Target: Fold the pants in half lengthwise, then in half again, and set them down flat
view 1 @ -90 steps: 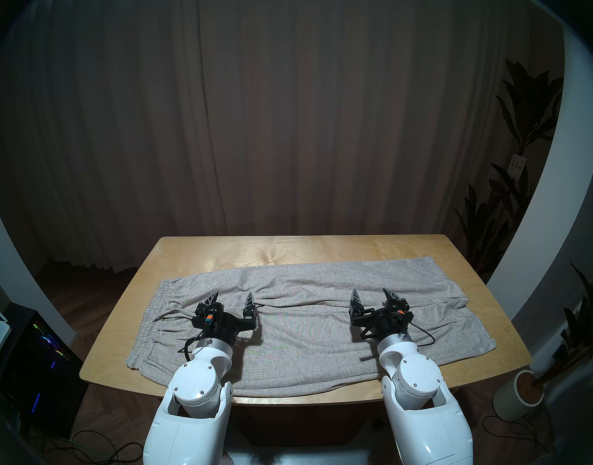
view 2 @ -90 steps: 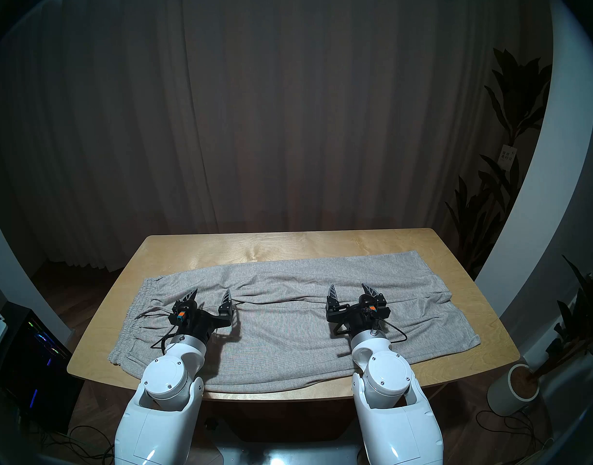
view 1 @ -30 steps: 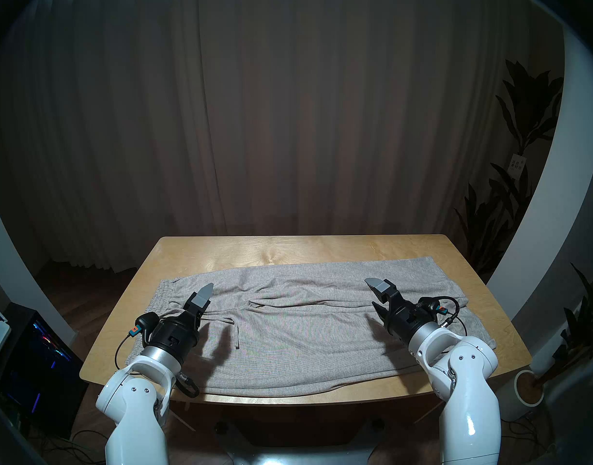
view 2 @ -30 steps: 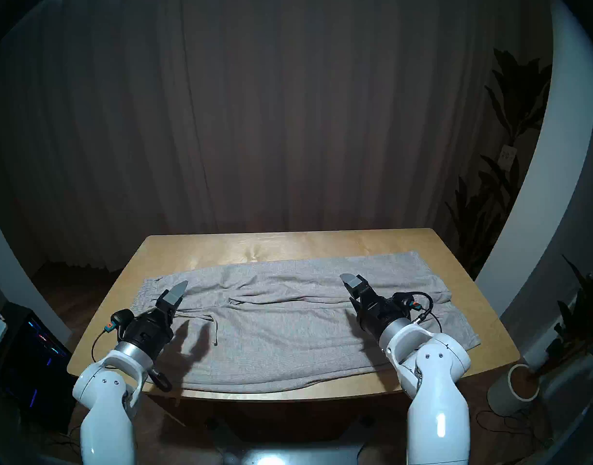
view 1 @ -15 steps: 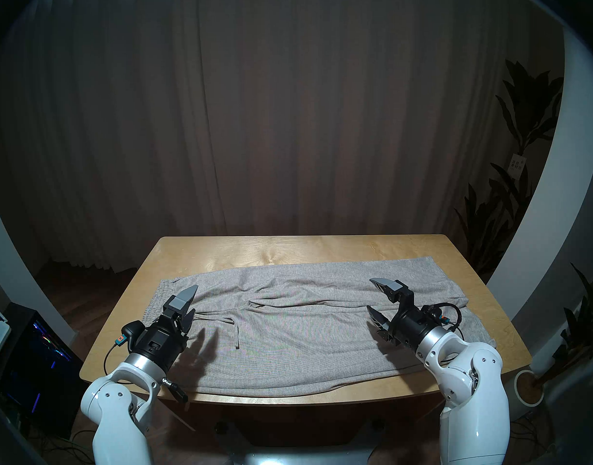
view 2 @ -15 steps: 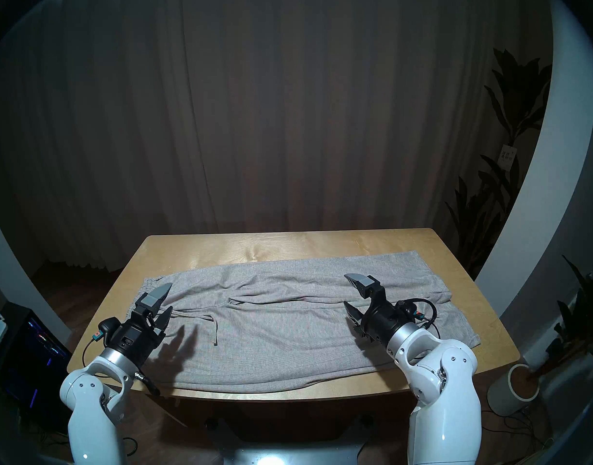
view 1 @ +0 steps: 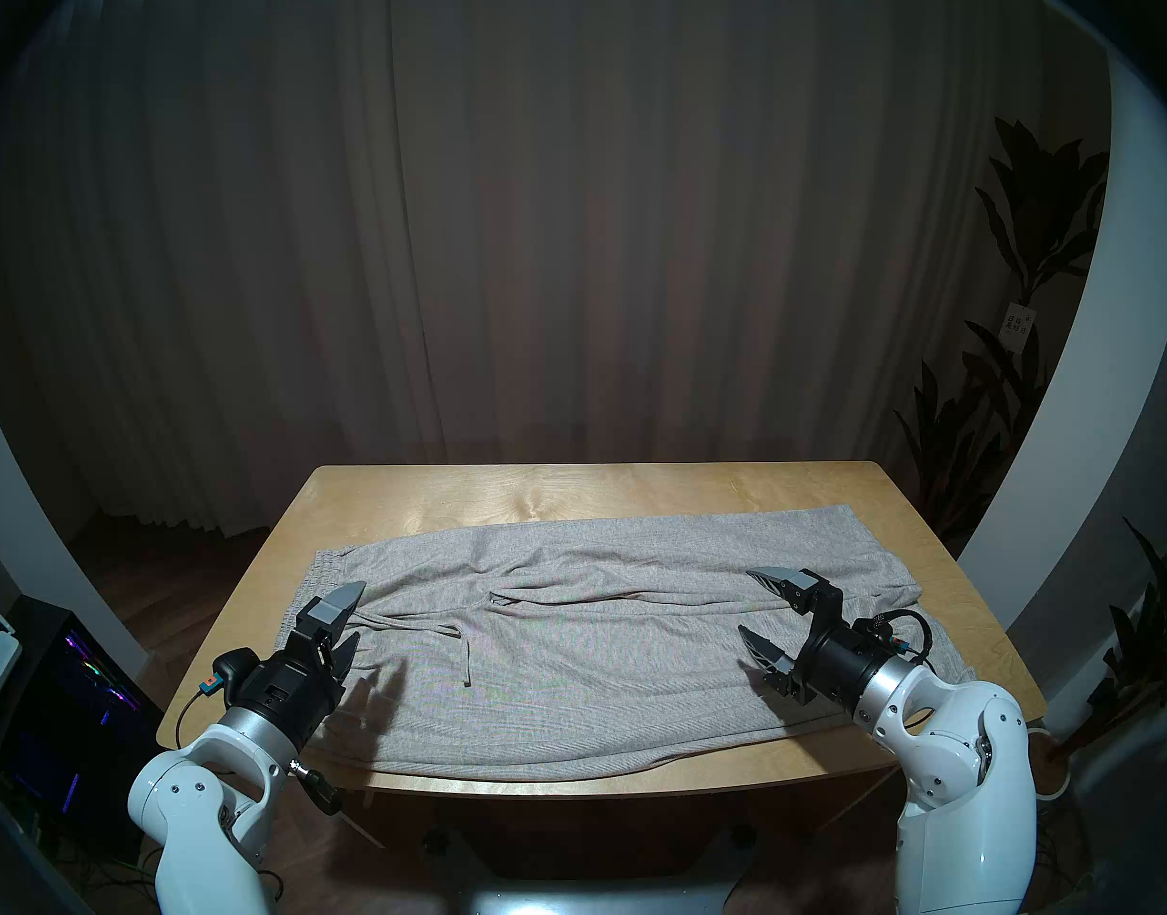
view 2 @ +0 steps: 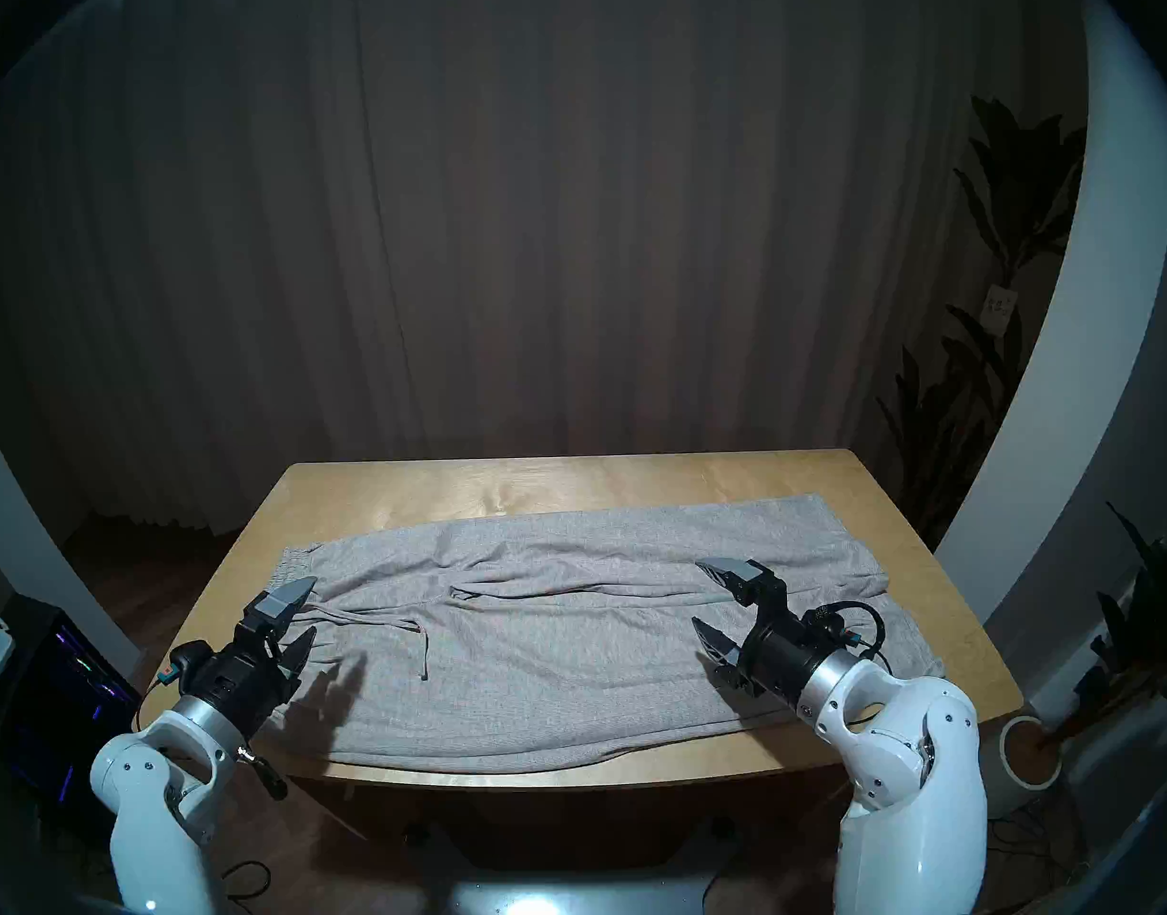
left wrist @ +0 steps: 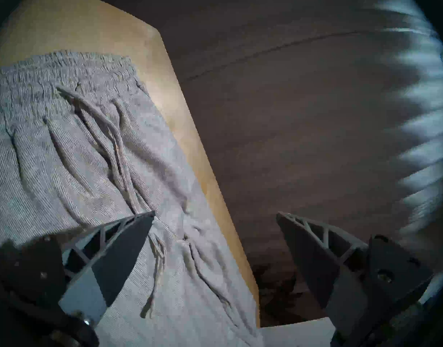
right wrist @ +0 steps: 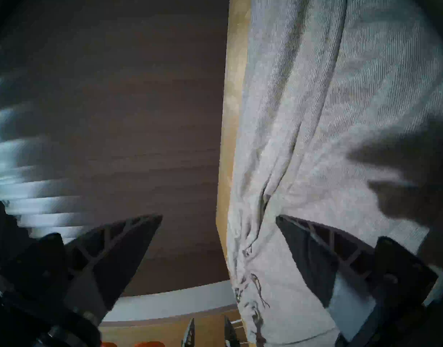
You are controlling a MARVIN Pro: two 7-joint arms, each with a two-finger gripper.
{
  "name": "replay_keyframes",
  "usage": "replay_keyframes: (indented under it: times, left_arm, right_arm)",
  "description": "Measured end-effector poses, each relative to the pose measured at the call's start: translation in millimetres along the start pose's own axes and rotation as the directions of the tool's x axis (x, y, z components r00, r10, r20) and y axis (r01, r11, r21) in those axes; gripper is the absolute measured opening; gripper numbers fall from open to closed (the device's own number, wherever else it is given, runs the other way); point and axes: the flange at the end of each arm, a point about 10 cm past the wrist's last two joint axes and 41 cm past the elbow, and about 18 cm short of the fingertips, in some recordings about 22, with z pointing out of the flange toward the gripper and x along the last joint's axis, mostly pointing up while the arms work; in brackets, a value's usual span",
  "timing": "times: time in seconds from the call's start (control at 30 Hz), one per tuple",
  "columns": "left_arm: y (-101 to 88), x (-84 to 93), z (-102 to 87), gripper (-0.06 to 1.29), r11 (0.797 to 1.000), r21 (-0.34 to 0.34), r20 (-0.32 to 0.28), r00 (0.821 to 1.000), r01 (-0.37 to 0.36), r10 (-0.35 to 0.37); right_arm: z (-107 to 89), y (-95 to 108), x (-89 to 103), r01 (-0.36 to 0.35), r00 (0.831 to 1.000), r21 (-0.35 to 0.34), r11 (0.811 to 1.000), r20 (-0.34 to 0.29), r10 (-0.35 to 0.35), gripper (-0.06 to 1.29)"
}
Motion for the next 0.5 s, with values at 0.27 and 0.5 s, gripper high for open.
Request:
replay_keyframes:
  times: [0.27,0.5]
  left_arm:
    - [-5.6,0.9,-4.5,1.23,0.999,0.0,-0.011,0.999,0.033,-0.033]
    - [-23.5,4.0,-16.1,1.23,0.99,-0.006,-0.006,0.99,0.142,-0.142]
  right_arm:
    - [-6.6,-5,13.1,-0.119,0.991,0.072,0.99,-0.048,0.122,1.23]
    - [-21.2,2,24.9,-0.262,0.957,0.11,0.959,-0.095,0.273,1.23]
